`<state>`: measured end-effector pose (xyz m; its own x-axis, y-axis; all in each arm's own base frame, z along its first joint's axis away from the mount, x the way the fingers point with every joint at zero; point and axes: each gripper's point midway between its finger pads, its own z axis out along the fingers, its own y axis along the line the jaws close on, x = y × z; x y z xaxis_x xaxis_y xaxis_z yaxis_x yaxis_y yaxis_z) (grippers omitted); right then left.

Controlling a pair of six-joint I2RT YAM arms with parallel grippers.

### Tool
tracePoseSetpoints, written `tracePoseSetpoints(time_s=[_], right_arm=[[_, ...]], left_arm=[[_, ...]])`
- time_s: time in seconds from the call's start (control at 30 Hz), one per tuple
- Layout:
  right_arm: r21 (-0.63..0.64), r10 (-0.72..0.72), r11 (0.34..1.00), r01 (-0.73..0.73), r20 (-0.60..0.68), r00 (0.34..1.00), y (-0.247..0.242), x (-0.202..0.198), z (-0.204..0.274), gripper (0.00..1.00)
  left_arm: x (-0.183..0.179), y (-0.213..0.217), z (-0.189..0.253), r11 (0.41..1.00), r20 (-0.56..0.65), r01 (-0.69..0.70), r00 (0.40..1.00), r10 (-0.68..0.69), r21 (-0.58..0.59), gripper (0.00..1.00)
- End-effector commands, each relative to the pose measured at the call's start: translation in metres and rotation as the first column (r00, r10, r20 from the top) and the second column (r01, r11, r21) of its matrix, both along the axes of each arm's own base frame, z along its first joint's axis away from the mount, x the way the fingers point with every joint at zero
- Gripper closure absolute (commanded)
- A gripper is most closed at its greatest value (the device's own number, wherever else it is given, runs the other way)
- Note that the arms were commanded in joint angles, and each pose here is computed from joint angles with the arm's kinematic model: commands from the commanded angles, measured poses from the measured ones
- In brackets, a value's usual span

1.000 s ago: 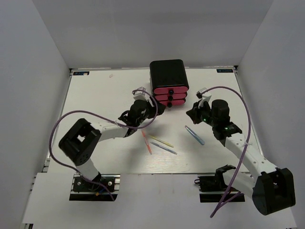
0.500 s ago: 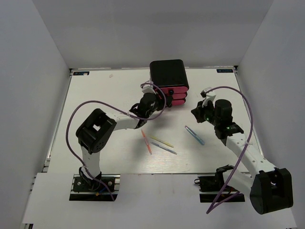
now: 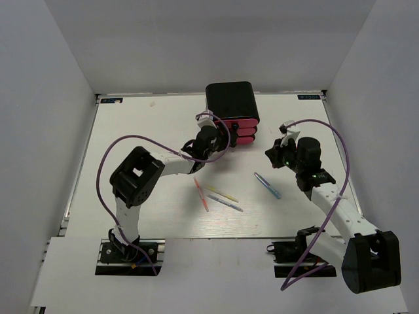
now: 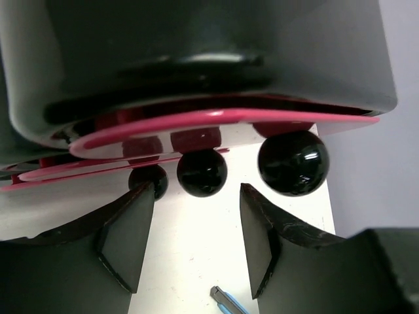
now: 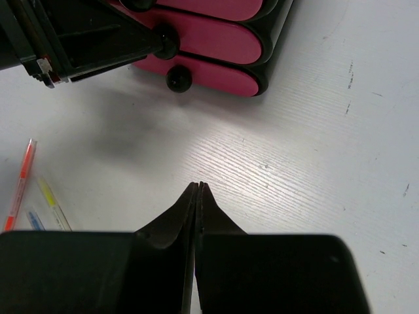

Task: Sort the stationery into containers
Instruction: Open the drawer

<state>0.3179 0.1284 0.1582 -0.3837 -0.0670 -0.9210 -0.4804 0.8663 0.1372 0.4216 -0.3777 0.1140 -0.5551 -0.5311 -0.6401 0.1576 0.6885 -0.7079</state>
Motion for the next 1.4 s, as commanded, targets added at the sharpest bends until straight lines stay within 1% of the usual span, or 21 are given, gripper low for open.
tracePoseSetpoints(time_s=[0.0,0.17,0.2,0.43,0.47,0.5,0.63,0.8,0.93,1.07,1.1,1.17,1.27,1.3,1.37], right_arm=[[0.018,-0.013,1.0,0.012,0.049,0.999,-0.002,0.006,0.011,1.0],[0.018,0.008,1.0,-0.009,0.042,0.999,0.004,0.003,0.008,1.0],[0.018,-0.011,1.0,0.01,0.042,0.999,-0.002,0.005,0.008,1.0],[0.016,-0.01,1.0,0.01,0.029,1.0,-0.003,0.002,0.004,1.0],[0.017,-0.007,1.0,0.007,0.032,0.999,-0.002,0.003,0.005,1.0],[0.017,-0.009,1.0,0.008,0.031,0.999,-0.003,0.003,0.004,1.0],[0.016,-0.015,1.0,0.014,0.03,0.999,-0.004,0.003,0.003,1.0],[0.02,-0.013,1.0,0.013,0.03,0.999,-0.003,0.002,0.003,1.0],[0.016,-0.019,1.0,0.019,0.029,0.999,-0.005,0.002,0.002,1.0],[0.015,-0.014,1.0,0.014,0.03,0.999,-0.004,0.002,0.002,1.0],[0.014,-0.023,1.0,0.023,0.031,0.999,-0.006,0.003,0.002,1.0],[0.013,-0.017,1.0,0.016,0.031,0.999,-0.005,0.002,0.002,1.0],[0.009,-0.017,1.0,0.016,0.033,0.999,-0.005,0.002,0.002,1.0],[0.006,-0.009,1.0,0.009,0.03,0.999,-0.005,0.001,0.001,0.97],[0.004,0.005,1.0,-0.005,0.029,1.0,-0.003,-0.001,-0.001,0.87]], left_arm=[[0.009,-0.006,0.02,1.0,0.035,-0.01,0.999,0.011,-0.02,0.35],[0.014,-0.008,0.025,1.0,0.048,-0.016,0.999,0.017,-0.017,0.35],[0.014,-0.008,0.025,1.0,0.048,-0.016,0.999,0.017,-0.017,0.35],[0.018,-0.009,0.027,0.999,0.046,-0.028,0.999,0.029,-0.024,0.34],[0.017,-0.009,0.02,1.0,0.033,-0.028,0.999,0.028,-0.011,0.34],[0.019,-0.01,0.024,0.999,0.039,-0.028,0.999,0.029,-0.017,0.34],[0.017,-0.009,0.013,1.0,0.016,-0.028,0.999,0.028,0.005,0.34],[0.022,-0.009,0.014,0.999,0.018,-0.046,0.999,0.045,0.01,0.34],[0.024,-0.009,0.012,0.998,0.02,-0.054,0.998,0.054,0.012,0.41],[0.026,-0.01,0.011,0.998,0.02,-0.054,0.998,0.054,0.012,0.51],[0.025,-0.011,0.006,0.999,0.012,-0.046,0.999,0.045,0.016,0.56],[0.024,-0.013,0.006,0.999,0.01,-0.037,0.999,0.037,0.014,0.63],[0.017,-0.015,0.0,1.0,0.0,-0.002,1.0,0.002,0.008,0.67],[0.014,-0.015,0.002,1.0,0.003,0.007,1.0,-0.007,0.002,0.7],[-0.003,-0.013,-0.008,0.999,-0.013,0.041,0.999,-0.041,0.005,0.73]])
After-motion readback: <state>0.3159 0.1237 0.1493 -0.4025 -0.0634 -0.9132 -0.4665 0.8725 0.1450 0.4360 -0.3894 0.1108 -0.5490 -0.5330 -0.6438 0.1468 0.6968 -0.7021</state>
